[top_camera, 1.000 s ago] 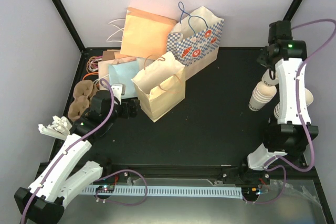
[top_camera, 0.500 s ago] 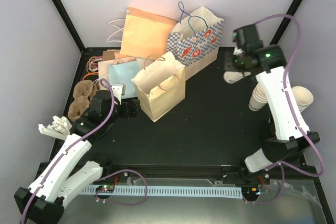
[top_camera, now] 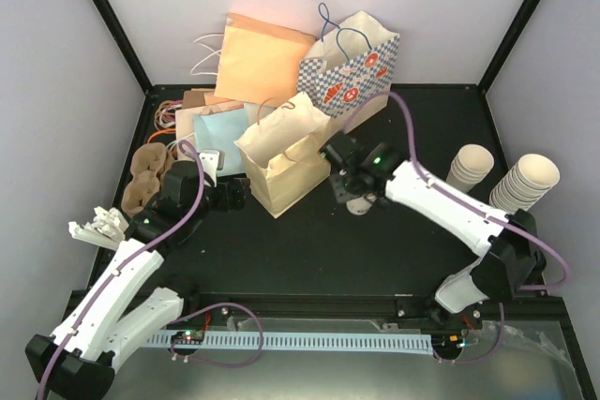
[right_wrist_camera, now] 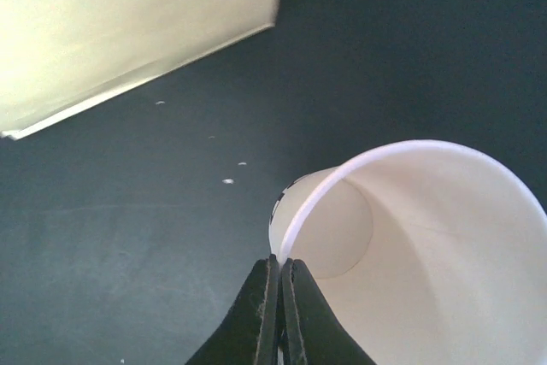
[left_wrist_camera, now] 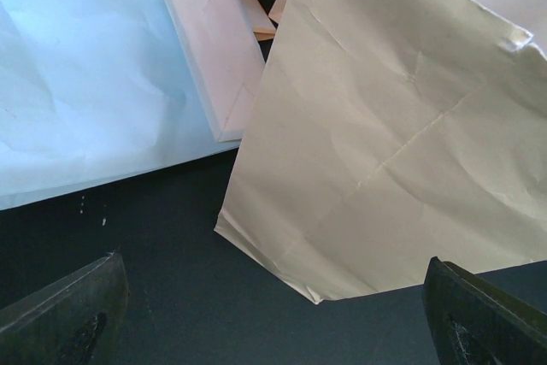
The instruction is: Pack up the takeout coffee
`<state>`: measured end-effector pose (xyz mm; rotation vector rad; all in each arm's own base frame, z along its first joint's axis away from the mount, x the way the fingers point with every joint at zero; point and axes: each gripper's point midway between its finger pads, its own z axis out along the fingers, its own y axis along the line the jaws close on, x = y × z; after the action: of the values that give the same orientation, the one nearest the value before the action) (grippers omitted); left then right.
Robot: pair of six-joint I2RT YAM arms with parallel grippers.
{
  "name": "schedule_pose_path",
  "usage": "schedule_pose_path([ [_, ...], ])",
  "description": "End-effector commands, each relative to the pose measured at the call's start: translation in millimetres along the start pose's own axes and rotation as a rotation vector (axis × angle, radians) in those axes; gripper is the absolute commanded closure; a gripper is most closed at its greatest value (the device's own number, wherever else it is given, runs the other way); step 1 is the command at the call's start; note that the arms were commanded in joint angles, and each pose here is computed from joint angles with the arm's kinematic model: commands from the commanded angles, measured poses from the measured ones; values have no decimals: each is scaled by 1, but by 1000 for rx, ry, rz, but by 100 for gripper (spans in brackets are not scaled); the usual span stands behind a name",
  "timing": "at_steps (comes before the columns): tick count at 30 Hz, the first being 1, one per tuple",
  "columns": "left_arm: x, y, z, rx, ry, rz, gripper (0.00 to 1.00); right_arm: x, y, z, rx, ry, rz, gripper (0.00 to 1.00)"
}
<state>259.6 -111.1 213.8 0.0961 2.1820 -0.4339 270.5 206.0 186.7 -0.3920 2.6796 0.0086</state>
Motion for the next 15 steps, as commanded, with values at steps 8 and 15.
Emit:
schedule_pose_path([
  [8, -1, -2, -1, 13, -9, 2, 3, 14, 91, 8, -29, -182, -133, 99],
  [15, 1, -1, 0, 12, -2, 0, 3, 26, 117, 20, -31, -150, -192, 99],
])
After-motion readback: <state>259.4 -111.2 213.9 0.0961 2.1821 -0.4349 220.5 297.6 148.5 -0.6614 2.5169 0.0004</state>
